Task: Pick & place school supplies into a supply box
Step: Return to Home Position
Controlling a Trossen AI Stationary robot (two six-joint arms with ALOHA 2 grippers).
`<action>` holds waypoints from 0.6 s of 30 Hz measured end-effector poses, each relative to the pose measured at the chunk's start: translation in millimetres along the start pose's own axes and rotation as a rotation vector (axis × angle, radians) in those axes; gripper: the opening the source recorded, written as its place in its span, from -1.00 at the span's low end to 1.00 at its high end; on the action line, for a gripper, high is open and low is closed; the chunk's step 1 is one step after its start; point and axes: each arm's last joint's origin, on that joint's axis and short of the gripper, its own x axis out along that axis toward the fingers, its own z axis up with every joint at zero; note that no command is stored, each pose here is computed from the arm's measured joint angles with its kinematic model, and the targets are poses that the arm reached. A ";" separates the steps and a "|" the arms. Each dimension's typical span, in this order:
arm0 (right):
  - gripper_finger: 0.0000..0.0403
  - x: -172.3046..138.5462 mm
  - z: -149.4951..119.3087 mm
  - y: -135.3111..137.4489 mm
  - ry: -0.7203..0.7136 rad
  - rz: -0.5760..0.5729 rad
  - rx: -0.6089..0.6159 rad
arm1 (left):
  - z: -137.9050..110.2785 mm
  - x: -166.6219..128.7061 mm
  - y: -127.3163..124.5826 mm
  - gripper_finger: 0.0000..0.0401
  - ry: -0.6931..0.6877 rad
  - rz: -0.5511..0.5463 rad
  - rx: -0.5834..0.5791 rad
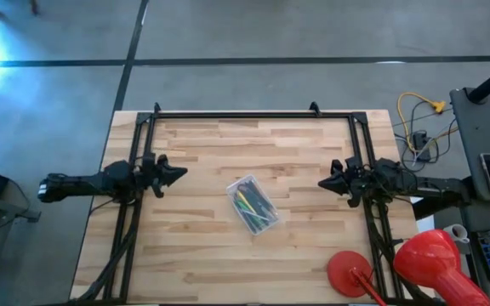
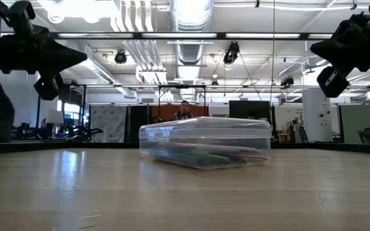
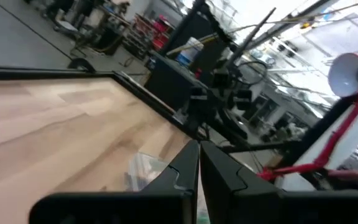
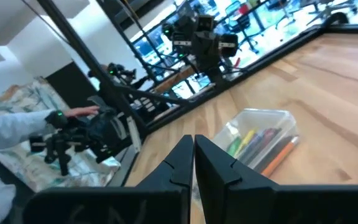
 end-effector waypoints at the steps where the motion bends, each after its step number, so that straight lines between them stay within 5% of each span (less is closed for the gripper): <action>1: -0.96 0.1 -0.5 0.7 0.005 0.007 0.000 | -0.6 -0.1 -0.8 -1.00 0.006 -0.009 0.000; 18: -0.96 0.6 -2.8 4.2 0.028 0.042 0.002 | 0.6 0.1 1.3 -1.00 -0.007 0.014 0.002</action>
